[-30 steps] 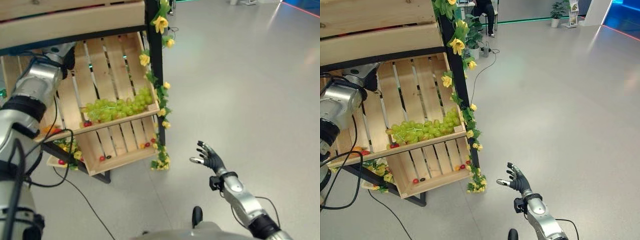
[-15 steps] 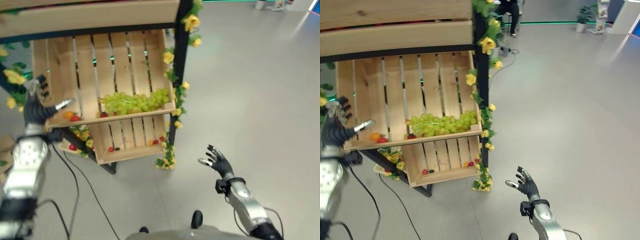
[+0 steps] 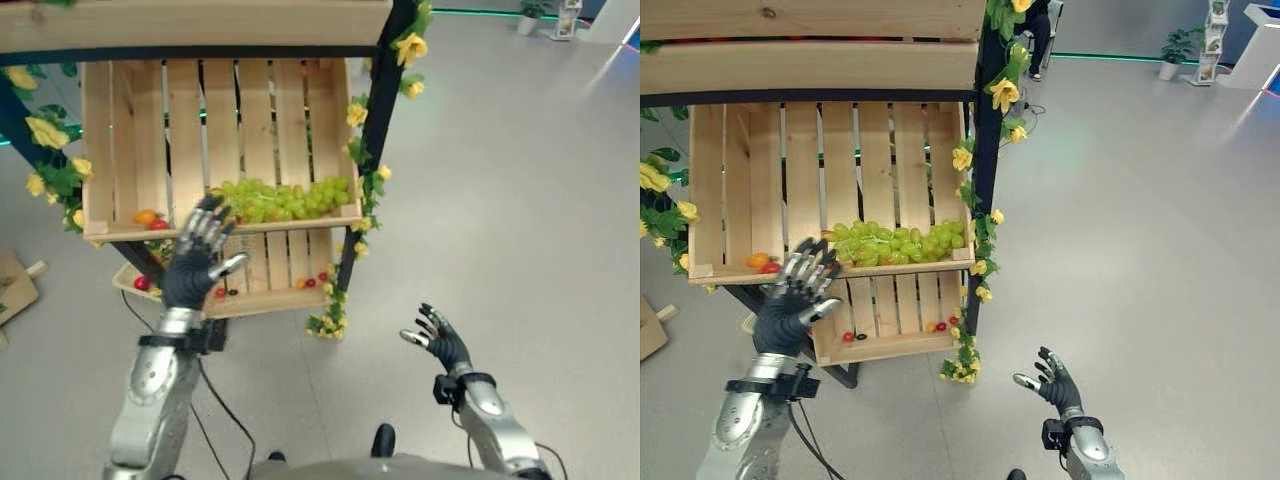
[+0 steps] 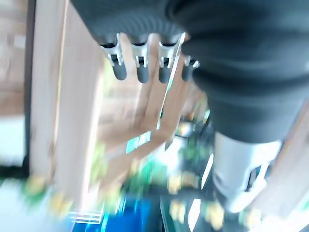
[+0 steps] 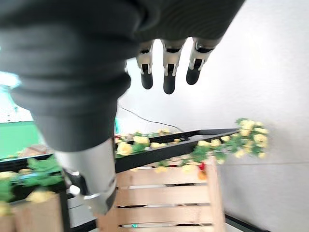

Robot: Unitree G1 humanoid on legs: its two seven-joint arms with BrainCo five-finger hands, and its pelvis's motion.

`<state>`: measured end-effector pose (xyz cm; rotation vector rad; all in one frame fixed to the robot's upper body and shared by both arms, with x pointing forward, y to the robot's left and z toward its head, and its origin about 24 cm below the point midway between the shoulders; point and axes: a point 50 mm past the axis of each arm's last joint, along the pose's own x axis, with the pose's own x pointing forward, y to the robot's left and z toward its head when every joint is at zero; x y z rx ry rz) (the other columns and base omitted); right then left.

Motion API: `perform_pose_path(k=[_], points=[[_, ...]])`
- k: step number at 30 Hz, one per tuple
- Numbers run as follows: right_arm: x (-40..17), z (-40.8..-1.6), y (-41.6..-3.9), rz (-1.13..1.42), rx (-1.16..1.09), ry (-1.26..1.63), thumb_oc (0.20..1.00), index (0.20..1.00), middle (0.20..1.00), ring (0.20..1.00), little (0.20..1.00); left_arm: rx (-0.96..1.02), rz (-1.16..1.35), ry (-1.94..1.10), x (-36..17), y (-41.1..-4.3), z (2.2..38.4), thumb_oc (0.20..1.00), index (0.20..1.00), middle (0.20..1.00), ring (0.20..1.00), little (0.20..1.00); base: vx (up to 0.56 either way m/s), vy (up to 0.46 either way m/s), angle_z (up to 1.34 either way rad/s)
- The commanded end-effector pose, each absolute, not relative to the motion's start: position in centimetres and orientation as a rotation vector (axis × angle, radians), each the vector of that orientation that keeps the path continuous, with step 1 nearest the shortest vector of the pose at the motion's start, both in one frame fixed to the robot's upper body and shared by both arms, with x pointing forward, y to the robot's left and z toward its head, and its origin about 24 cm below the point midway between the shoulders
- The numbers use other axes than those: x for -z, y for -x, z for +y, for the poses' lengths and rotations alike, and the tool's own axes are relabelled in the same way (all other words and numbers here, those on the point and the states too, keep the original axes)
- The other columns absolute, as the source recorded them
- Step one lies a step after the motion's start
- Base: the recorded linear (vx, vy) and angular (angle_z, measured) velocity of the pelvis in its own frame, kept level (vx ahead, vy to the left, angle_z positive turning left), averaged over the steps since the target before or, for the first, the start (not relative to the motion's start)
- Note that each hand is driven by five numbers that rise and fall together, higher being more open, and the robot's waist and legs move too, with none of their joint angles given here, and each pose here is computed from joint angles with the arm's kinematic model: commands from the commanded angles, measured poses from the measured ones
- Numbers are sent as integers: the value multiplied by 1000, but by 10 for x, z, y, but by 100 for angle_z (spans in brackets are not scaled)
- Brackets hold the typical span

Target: Pick up the fruits from the basket on one side to the basket on the other side

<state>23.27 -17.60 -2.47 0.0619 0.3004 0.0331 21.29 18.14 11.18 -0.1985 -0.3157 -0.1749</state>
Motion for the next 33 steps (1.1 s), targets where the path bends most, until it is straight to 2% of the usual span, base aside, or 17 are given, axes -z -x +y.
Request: perform_pose_path(k=[1,8,18,22,28,33], points=[[-19,-191,-254,80,-29,3,1000,1000,1000,1000,1000,280,-392,176,-129,-226,171,1000,1000,1000,1000,1000,-152,122,-182],[-33,-203,-242,5,69,-41,1000,1000,1000,1000,1000,255,-373,131,-127,-239,170,1000,1000,1000,1000,1000,-199,78,-82],[-43,-218,-241,-47,178,-23,1000,1000,1000,1000,1000,119,-382,100,-128,-247,188,1000,1000,1000,1000,1000,-152,-55,-152],[-45,-211,-249,-39,125,19,1000,1000,1000,1000,1000,38,-337,83,-118,-240,202,1000,1000,1000,1000,1000,63,-192,-274],[-55,-216,-247,-81,127,12,1000,1000,1000,1000,1000,-19,-295,164,-104,-238,204,1000,1000,1000,1000,1000,192,-274,-93],[-51,-207,-252,-57,57,33,1000,1000,1000,1000,1000,-44,-263,229,-93,-234,199,1000,1000,1000,1000,1000,231,-169,-190]])
